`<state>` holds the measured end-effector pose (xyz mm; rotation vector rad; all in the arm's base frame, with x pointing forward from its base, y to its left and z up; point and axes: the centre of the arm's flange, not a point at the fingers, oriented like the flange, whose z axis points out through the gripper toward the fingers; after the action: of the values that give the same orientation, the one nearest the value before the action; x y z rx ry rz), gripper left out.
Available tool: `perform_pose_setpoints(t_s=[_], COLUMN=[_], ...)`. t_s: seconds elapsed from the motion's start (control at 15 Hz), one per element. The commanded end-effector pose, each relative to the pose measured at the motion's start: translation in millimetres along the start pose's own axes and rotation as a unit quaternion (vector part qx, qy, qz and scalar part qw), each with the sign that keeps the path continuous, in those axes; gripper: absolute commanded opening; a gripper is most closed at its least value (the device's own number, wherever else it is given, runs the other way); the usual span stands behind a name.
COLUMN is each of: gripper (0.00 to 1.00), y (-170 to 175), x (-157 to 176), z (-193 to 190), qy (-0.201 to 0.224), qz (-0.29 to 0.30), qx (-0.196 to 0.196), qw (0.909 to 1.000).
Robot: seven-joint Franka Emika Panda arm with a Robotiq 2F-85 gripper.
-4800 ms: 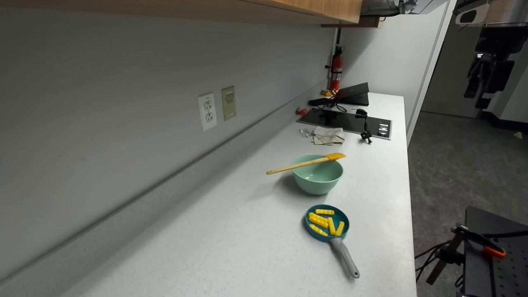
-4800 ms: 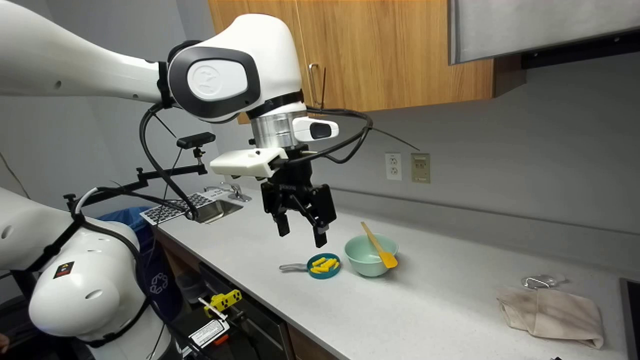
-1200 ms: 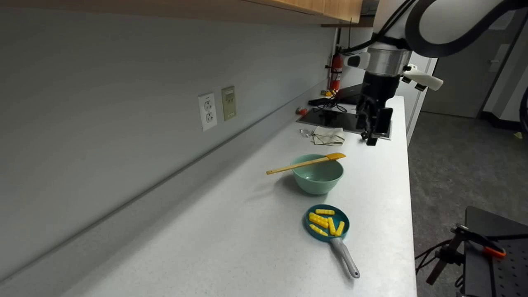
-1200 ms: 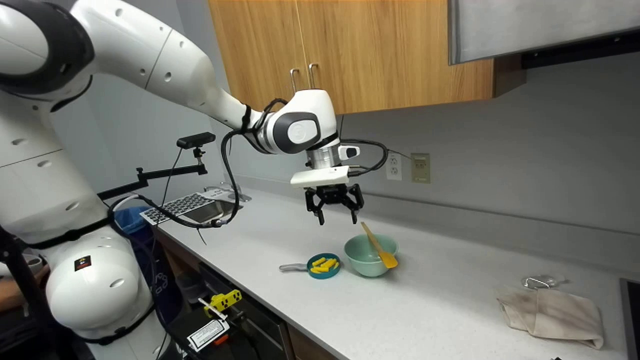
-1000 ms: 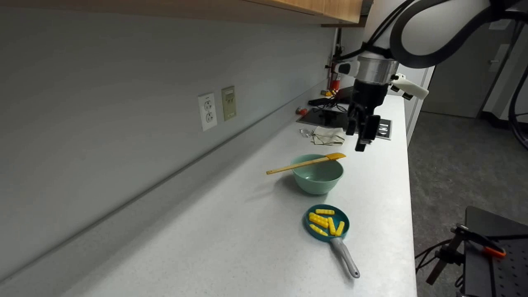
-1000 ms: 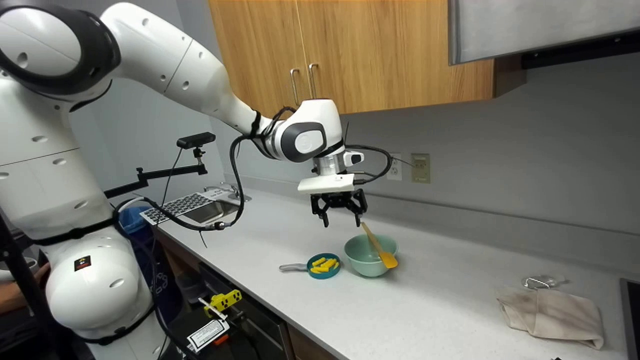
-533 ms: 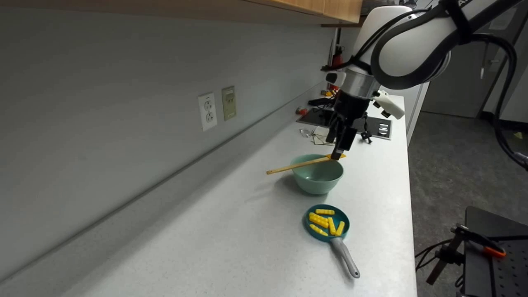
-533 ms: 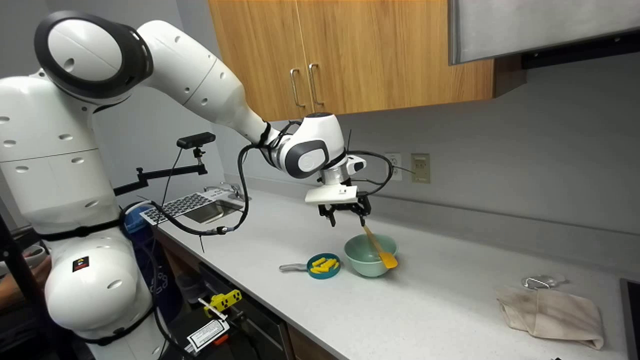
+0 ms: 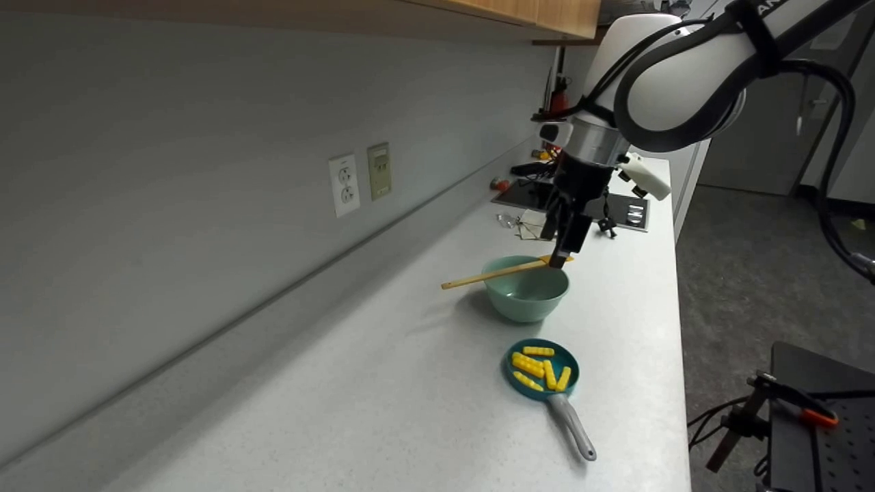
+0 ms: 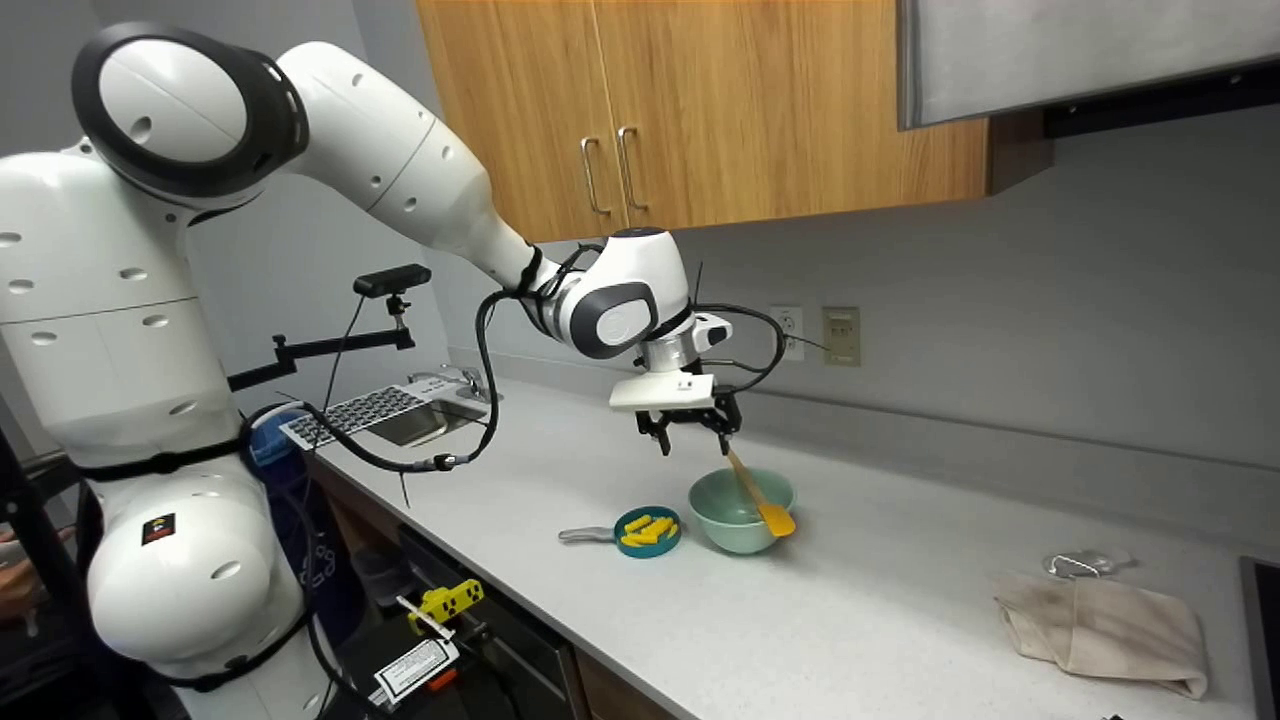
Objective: Use the wooden spatula to stir the yellow objects in the blue pan
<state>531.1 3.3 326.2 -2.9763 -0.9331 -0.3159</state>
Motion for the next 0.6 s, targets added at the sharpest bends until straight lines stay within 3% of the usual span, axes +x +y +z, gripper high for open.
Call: perform_pose_setpoints(t_s=[0.0,0.53], gripper=[1.0,1.0], y=[9.9,42.1], x=[2.7,27.3], z=[12.6,32.3], qy=[0.003,0.053], qz=[-0.003,-0.015], qx=[0.008,0.062], qw=[1.0,0.9965])
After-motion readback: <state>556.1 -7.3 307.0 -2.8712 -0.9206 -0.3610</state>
